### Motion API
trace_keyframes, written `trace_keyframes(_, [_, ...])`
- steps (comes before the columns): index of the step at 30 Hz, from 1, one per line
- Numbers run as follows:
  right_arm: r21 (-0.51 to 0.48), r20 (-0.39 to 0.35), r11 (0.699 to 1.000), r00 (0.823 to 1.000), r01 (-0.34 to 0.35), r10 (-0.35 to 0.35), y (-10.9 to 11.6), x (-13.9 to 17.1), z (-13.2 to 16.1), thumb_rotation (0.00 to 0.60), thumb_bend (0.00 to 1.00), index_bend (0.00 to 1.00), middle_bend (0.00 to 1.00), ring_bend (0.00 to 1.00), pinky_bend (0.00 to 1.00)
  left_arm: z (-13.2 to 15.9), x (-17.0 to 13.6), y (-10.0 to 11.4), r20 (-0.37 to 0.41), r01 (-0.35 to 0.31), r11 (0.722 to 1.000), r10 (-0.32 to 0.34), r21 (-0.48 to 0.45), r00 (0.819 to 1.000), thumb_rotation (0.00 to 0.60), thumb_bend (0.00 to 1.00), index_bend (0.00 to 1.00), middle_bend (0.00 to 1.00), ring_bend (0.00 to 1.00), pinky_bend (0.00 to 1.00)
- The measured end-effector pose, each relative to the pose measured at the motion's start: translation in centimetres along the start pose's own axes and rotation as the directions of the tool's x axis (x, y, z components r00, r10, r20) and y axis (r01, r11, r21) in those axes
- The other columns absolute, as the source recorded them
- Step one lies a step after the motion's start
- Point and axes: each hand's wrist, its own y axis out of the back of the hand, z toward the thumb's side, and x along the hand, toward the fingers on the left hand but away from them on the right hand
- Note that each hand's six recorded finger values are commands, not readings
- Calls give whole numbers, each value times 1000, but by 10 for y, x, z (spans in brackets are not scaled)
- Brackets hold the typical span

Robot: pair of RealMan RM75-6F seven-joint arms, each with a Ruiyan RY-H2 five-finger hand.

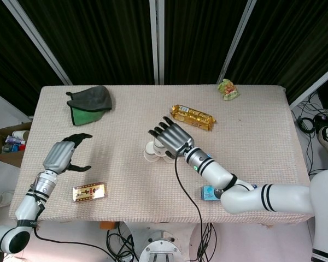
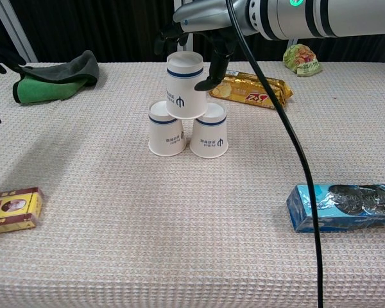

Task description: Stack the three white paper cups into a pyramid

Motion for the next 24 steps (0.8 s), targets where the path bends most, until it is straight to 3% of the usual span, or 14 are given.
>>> trace_keyframes(3, [-10, 3, 1000, 1000, 24, -24, 6, 8, -1, 600, 176, 48, 125, 61, 47, -4, 0, 5, -8, -7, 1000, 7, 20, 1000, 600, 82, 183, 179, 165, 232])
trace_keyframes(7, [-26, 42, 994, 993, 110, -108, 22, 33, -15, 600, 179, 48, 120, 46, 46, -13, -3, 15, -24, -45, 997, 47, 57, 999, 600, 82, 183, 179, 165, 216])
trace_keyframes(9, [-30, 80, 987, 984, 159, -156, 28, 50, -28, 600, 199, 47, 125, 46, 46, -20, -5, 22, -35, -77, 993, 81, 86, 996, 600, 82, 185, 180, 165, 212])
trace_keyframes(12, [-32, 170, 970, 958, 241, -233, 28, 86, -58, 600, 258, 49, 132, 45, 47, -33, -10, 31, -52, -131, 981, 140, 146, 989, 600, 81, 195, 190, 165, 211])
trace_keyframes(17, [-64, 323, 942, 900, 328, -292, -3, 161, -106, 600, 301, 60, 140, 45, 48, -61, -28, 34, -90, -195, 948, 224, 251, 970, 600, 81, 204, 193, 165, 209])
trace_keyframes(24, [-145, 461, 901, 834, 408, -304, -65, 251, -146, 600, 299, 60, 140, 45, 48, -69, -62, 24, -73, -238, 936, 265, 261, 962, 600, 80, 204, 193, 165, 209])
